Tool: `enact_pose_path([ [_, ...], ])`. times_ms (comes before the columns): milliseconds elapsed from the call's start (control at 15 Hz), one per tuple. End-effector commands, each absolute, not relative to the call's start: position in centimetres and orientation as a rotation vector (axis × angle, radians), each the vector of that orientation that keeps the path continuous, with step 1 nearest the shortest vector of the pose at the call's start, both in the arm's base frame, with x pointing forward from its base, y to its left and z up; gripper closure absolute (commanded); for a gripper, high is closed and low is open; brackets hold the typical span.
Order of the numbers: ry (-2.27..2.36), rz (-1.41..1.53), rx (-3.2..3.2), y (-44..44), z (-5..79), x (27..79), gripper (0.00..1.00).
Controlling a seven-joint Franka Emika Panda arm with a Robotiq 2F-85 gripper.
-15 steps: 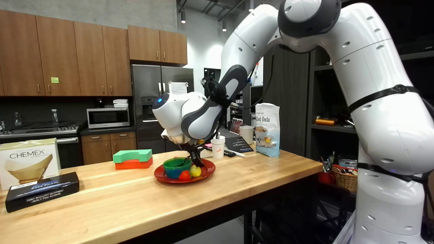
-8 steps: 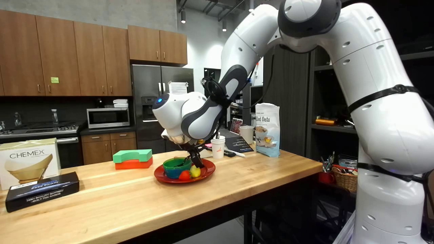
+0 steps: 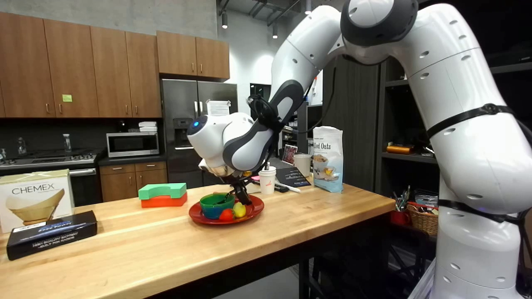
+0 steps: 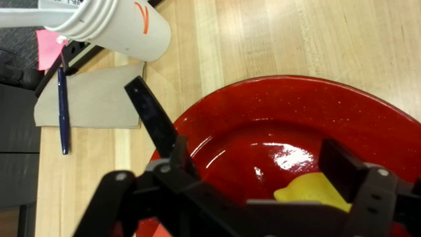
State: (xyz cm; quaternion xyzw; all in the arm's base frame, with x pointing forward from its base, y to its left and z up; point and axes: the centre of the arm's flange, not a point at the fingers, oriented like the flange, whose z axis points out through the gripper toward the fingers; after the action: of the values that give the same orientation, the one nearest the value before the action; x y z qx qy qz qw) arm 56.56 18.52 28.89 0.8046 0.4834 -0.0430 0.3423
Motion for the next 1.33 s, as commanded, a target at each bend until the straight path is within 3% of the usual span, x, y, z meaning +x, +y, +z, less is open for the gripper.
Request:
enact_pose_path([
  [0,1.256,-0.112,2.091,18.5,28.89,56.57,0.0],
  [1267,1.35,-0.113,2.026,18.6,28.7,56.57,0.0],
])
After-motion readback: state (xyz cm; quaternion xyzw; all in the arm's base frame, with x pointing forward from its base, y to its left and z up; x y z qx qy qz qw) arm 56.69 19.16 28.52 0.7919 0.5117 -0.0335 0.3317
